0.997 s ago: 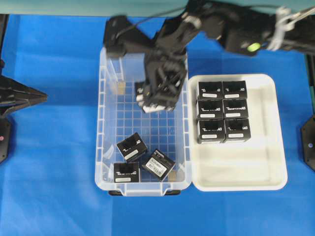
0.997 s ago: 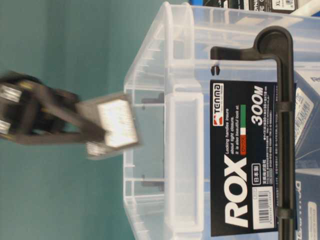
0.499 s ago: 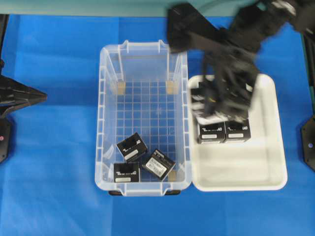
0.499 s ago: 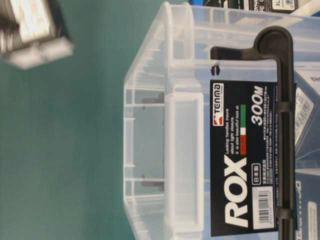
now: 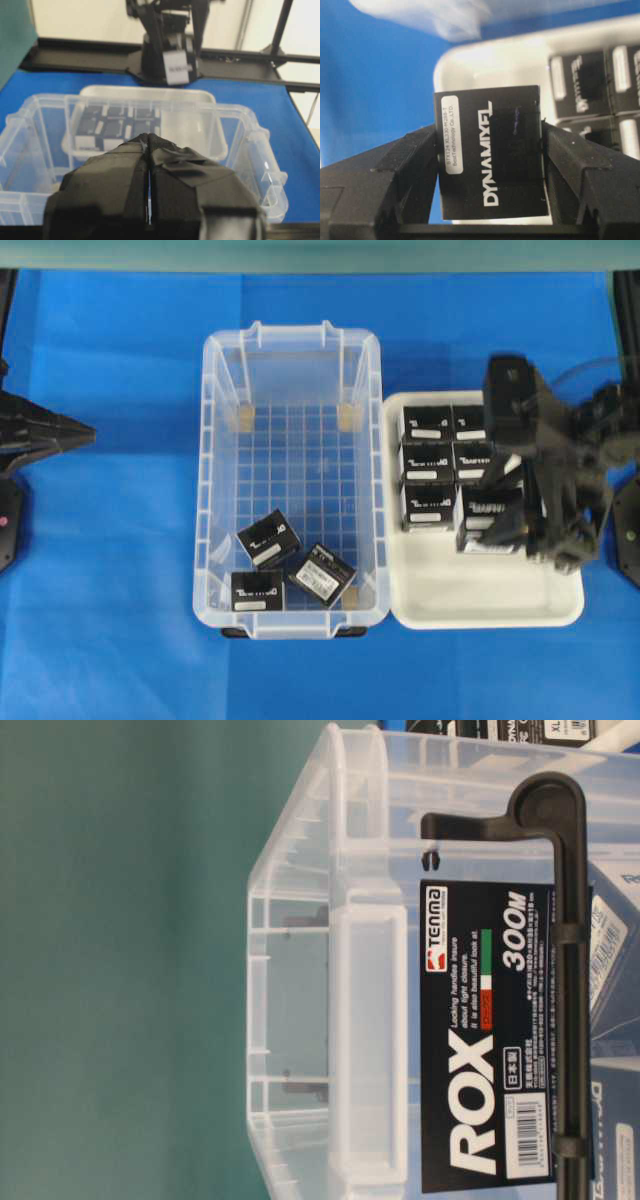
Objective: Pick the box from inside the plastic case
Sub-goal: 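Lower the box below the grid on the tray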
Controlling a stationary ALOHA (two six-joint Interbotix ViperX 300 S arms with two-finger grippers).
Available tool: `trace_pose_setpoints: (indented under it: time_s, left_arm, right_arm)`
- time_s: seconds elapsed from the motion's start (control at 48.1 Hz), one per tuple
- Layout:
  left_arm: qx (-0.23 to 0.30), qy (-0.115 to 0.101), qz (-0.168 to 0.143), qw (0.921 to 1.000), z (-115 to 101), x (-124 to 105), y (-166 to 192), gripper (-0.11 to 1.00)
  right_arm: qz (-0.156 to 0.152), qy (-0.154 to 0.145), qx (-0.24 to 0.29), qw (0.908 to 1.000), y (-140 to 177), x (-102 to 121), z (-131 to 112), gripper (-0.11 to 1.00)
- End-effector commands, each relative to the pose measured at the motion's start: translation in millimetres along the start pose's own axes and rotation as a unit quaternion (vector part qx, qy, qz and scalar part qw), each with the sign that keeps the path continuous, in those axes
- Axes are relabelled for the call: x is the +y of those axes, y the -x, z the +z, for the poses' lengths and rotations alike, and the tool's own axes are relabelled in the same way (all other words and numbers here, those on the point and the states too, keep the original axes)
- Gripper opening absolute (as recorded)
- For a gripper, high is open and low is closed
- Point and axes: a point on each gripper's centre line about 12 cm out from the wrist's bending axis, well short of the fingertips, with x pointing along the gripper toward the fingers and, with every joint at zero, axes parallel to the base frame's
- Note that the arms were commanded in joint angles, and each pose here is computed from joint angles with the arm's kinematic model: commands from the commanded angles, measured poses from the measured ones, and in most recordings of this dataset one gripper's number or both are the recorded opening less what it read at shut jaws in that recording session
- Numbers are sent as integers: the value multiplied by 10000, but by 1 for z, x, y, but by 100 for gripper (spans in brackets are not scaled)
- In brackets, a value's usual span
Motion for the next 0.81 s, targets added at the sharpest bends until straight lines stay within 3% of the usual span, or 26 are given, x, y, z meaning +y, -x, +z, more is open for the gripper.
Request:
trace_pose_setpoints:
  time_s: [0.0, 0.187, 0.665, 0.789]
  left_arm:
    - [-131, -8, 10, 9999, 11, 0, -1, -4]
    - [-100, -8, 11, 9999, 9, 0, -2, -4]
    - [-47, -8, 13, 10000, 7, 0, -4, -4]
    - [-47, -1, 13, 10000, 6, 0, -4, -4]
  right_arm:
    - [-15, 28, -79, 10000, -17, 0, -15, 62]
    - [-115, 118, -94, 9998, -50, -3, -33, 62]
    - [-367, 502, 197, 9979, -114, -11, -39, 62]
    - [-434, 505, -12, 9978, -118, -14, -34, 62]
